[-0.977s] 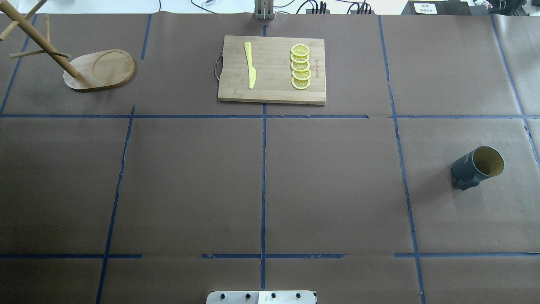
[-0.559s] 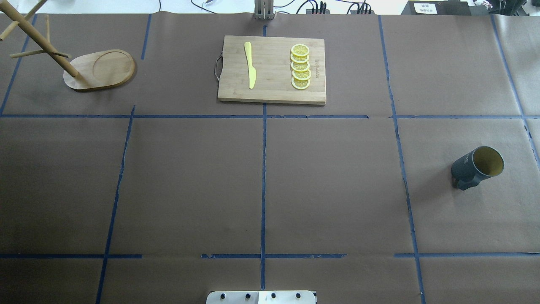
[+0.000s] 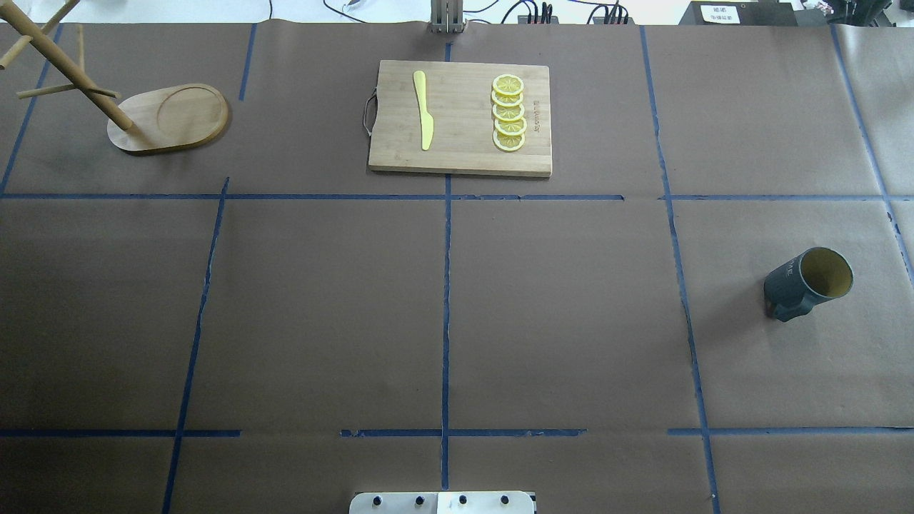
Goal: Hang cup on storage rack
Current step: 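Lower the right gripper over the teal mug's rim, then grasp the teal mug by its rim with the right gripper and lift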
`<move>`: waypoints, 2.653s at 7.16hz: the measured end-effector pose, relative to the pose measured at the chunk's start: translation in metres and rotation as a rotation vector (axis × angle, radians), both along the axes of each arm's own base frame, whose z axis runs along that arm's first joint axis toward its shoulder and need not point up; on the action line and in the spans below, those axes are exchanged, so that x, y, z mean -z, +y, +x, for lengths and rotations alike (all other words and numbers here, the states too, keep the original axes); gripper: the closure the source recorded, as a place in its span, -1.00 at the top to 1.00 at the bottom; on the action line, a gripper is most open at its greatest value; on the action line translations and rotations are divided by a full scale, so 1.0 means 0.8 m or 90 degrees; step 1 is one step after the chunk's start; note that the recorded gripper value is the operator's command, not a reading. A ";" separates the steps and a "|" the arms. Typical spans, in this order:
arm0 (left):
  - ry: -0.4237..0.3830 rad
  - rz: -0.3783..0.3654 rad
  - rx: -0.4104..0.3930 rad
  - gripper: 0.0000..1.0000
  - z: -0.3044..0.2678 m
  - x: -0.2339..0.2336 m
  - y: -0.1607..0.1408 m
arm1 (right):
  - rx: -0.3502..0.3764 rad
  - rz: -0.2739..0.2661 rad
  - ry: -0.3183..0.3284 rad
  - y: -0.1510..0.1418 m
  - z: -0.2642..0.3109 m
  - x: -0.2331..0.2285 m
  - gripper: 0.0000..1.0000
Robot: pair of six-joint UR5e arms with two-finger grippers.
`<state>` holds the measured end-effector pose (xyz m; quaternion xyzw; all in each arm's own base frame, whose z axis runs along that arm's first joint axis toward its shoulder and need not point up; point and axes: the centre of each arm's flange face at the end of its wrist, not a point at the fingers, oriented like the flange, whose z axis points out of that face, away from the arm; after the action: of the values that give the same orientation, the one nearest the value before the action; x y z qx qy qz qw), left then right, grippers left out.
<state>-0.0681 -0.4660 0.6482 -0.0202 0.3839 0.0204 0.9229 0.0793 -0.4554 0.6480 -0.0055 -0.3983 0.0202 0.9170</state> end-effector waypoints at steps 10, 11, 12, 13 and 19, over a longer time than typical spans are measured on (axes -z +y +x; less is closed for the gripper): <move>0.023 0.009 0.004 1.00 0.003 0.013 -0.004 | -0.050 0.000 -0.032 0.019 -0.175 0.145 1.00; 0.023 0.010 0.004 1.00 0.003 0.014 -0.004 | -0.058 0.007 -0.029 0.036 -0.198 0.126 1.00; 0.023 0.010 0.004 1.00 0.003 0.014 -0.004 | -0.051 0.014 -0.027 0.046 -0.218 0.106 1.00; 0.023 0.011 0.004 1.00 0.003 0.015 -0.005 | -0.041 0.014 -0.025 0.051 -0.234 0.094 1.00; 0.022 0.013 0.001 1.00 0.003 0.014 -0.001 | -0.014 -0.003 -0.017 0.033 -0.284 0.071 1.00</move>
<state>-0.0657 -0.4670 0.6367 -0.0103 0.4000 0.0235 0.9162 -0.1479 -0.4291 0.5908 -0.0034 -0.4103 0.0310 0.9114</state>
